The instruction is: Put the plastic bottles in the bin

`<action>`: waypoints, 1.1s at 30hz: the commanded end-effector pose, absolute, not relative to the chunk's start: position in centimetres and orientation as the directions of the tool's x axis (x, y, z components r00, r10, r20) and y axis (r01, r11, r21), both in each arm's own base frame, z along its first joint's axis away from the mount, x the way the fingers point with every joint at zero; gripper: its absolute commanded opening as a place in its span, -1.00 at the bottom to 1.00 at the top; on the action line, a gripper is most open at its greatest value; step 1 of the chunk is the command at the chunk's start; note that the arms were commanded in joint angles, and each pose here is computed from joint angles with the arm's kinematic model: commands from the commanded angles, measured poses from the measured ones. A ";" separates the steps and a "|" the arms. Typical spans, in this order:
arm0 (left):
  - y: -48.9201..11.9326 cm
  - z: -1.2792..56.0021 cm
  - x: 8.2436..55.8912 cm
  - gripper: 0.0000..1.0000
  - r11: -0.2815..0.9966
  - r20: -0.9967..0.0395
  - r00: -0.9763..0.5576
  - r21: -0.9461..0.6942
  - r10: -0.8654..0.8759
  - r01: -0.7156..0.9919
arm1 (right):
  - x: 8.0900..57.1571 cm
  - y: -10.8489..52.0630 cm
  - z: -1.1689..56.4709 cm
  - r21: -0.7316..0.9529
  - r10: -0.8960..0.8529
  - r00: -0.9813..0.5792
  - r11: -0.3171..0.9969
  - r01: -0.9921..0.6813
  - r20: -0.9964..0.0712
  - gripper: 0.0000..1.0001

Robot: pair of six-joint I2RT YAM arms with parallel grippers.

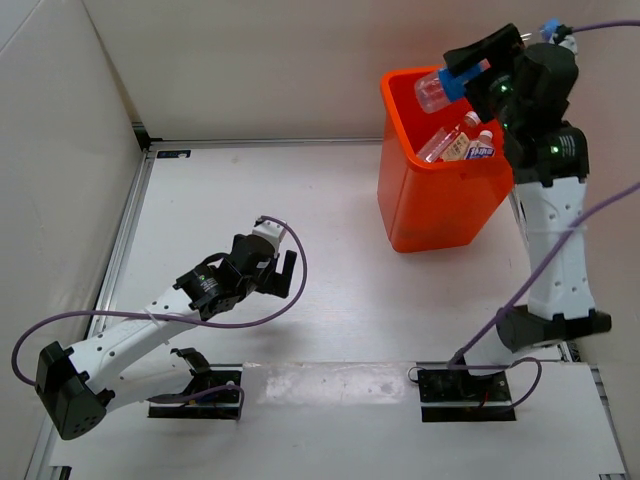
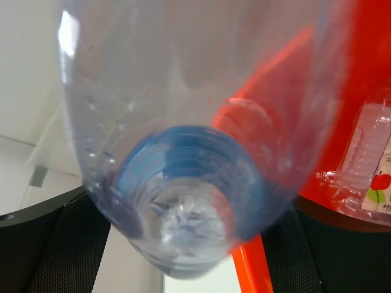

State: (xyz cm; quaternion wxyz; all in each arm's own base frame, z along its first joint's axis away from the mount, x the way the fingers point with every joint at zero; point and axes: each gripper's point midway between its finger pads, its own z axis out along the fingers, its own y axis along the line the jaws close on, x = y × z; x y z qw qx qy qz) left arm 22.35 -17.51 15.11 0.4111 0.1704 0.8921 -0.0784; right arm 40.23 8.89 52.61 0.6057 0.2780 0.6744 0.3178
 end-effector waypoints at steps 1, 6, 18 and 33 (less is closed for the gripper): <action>-18.1 16.1 22.5 0.99 0.923 -0.782 -0.580 -0.018 0.226 0.384 | 40.1 8.2 53.2 0.740 0.742 -0.084 0.670 0.055 -0.665 0.81; -17.7 16.0 22.4 0.99 0.924 -0.779 -0.581 -0.008 0.234 0.383 | 39.7 8.2 52.4 0.744 0.748 -0.072 0.664 0.077 -0.660 0.81; -18.2 15.6 22.4 0.99 0.921 -0.775 -0.589 -0.023 0.228 0.388 | 37.8 5.8 51.5 0.752 0.759 -0.053 0.650 0.114 -0.649 0.81; -17.6 15.9 22.4 0.99 0.928 -0.772 -0.591 -0.003 0.234 0.372 | 32.1 4.0 44.4 0.451 0.530 -0.399 0.847 0.281 -0.748 0.81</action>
